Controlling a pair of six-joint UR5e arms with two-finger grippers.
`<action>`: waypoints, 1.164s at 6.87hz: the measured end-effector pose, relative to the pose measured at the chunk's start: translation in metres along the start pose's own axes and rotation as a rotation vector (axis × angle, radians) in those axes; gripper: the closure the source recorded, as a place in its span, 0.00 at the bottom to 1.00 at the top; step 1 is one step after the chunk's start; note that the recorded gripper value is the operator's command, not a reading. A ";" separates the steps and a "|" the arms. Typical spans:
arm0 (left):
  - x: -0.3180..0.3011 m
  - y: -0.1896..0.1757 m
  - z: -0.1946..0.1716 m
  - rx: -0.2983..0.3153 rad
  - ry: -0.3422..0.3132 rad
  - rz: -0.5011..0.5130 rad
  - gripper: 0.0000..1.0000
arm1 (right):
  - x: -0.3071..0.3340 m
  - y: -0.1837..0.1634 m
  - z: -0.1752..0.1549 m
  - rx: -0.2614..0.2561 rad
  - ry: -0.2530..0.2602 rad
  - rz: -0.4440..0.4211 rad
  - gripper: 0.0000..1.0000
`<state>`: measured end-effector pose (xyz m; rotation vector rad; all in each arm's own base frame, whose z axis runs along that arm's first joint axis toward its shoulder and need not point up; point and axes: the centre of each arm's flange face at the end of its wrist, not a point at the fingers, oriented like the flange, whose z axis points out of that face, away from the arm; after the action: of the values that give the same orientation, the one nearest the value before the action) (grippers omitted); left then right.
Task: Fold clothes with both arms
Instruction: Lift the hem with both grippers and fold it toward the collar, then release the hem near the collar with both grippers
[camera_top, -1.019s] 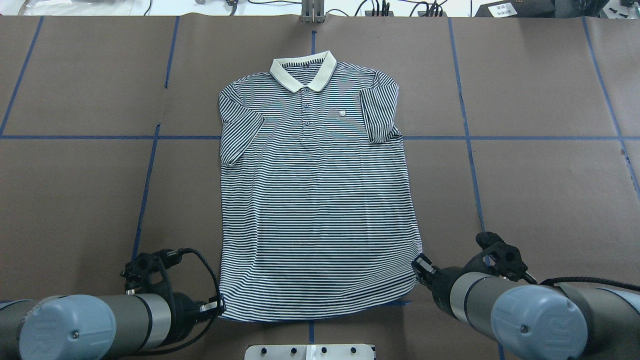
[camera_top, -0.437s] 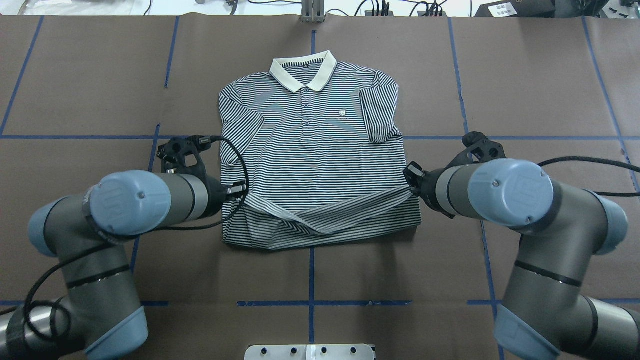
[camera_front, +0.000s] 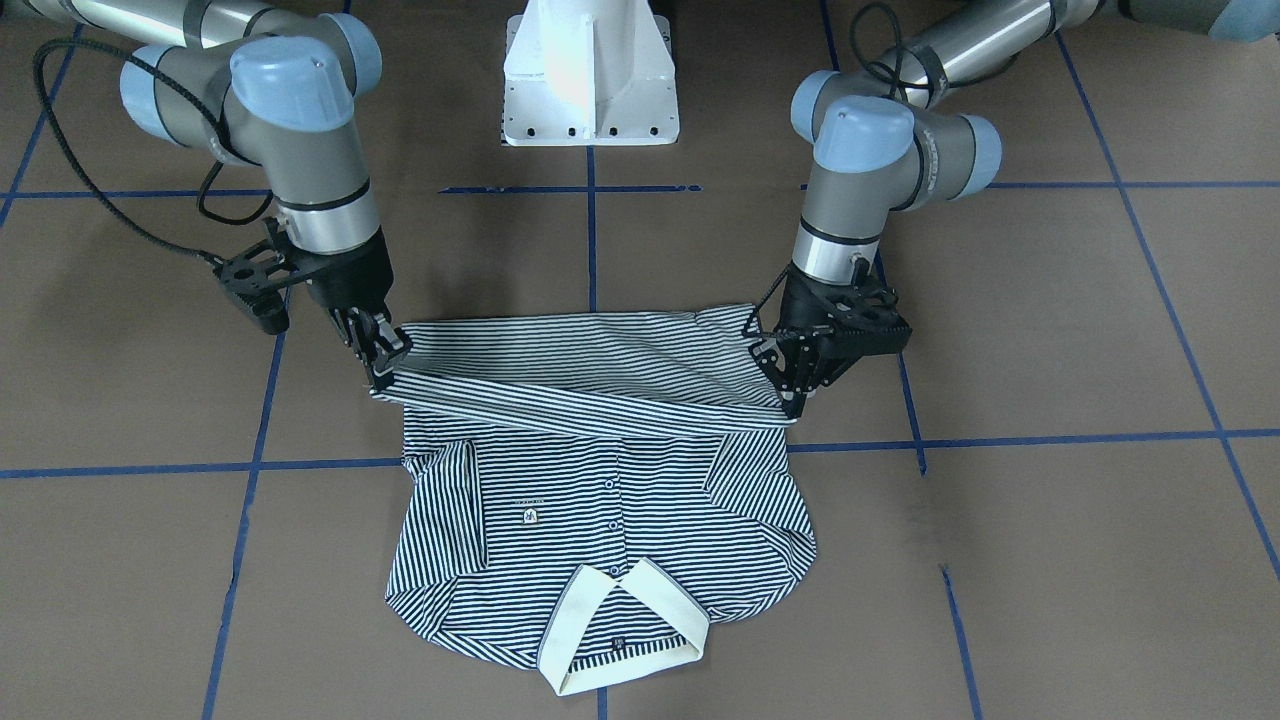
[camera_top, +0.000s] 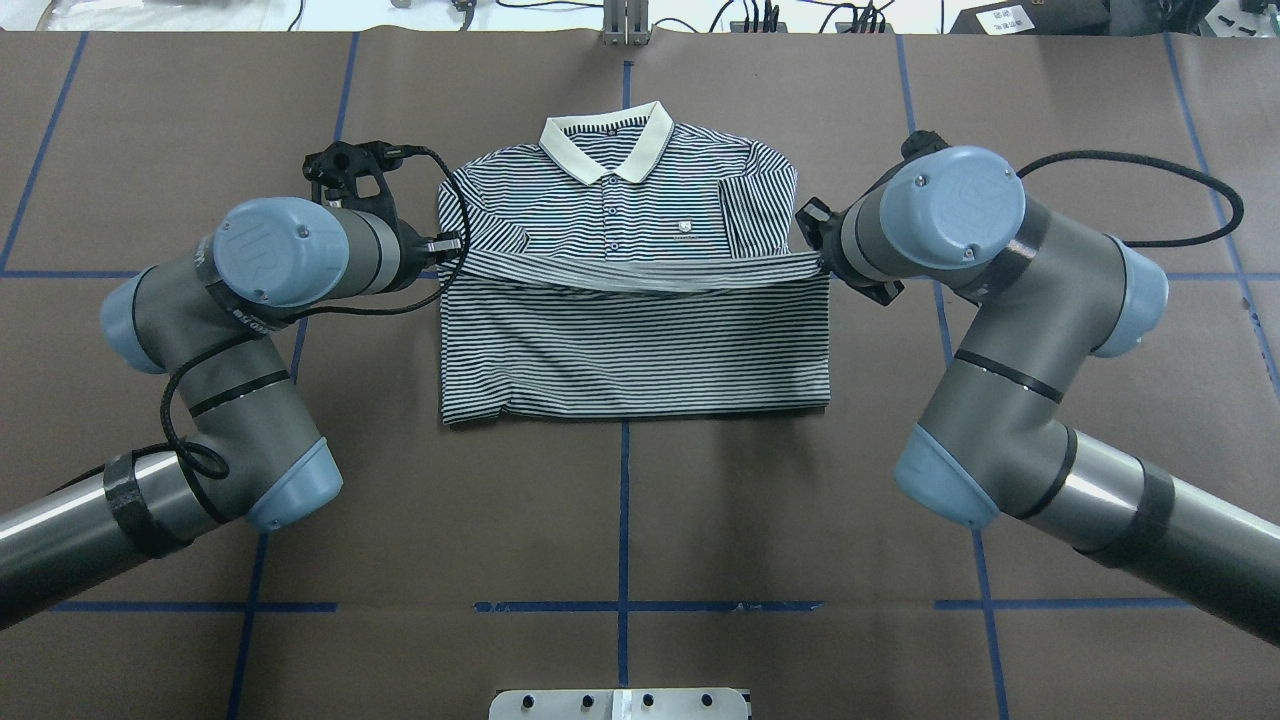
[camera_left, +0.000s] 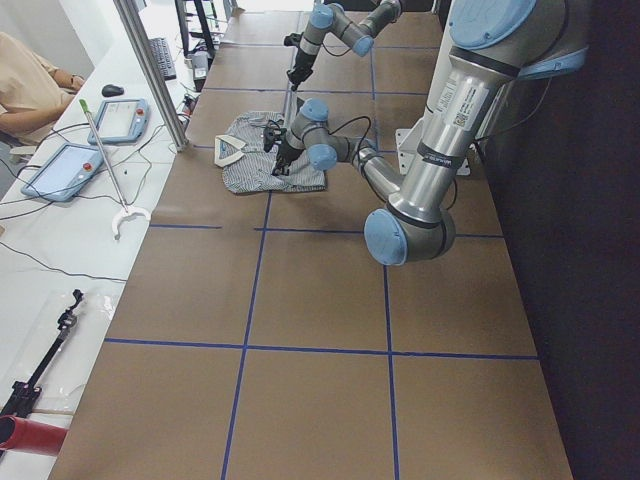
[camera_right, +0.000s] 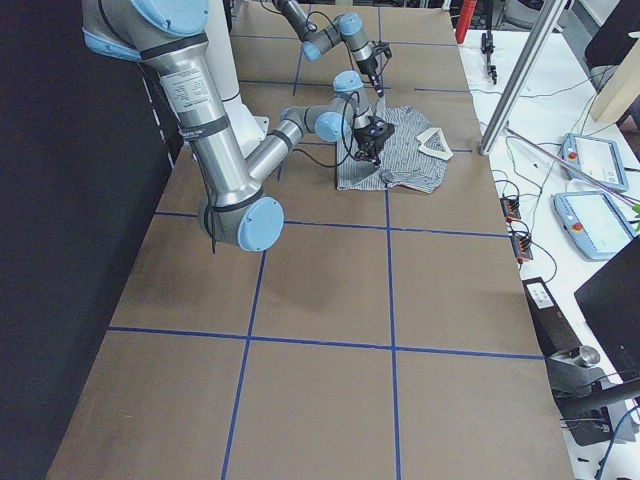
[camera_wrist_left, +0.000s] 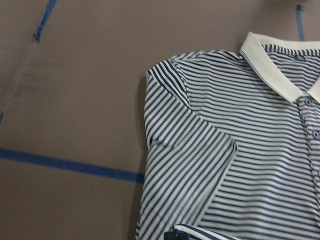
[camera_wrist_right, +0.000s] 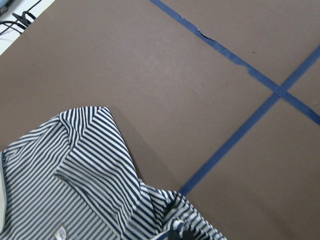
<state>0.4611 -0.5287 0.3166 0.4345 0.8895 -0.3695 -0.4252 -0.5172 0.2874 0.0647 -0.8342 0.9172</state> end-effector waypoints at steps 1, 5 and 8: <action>0.000 -0.013 0.016 0.015 -0.006 -0.002 1.00 | -0.030 -0.016 0.030 0.011 0.029 0.010 1.00; 0.009 -0.044 0.059 0.054 -0.011 0.002 1.00 | -0.091 -0.058 0.108 0.021 0.069 0.024 1.00; -0.013 -0.063 0.079 0.090 -0.028 0.041 1.00 | -0.095 -0.074 0.127 0.033 0.078 0.009 1.00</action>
<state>0.4757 -0.6209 0.3576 0.5285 0.8377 -0.3781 -0.4798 -0.6765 0.3333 0.0533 -0.7481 0.9362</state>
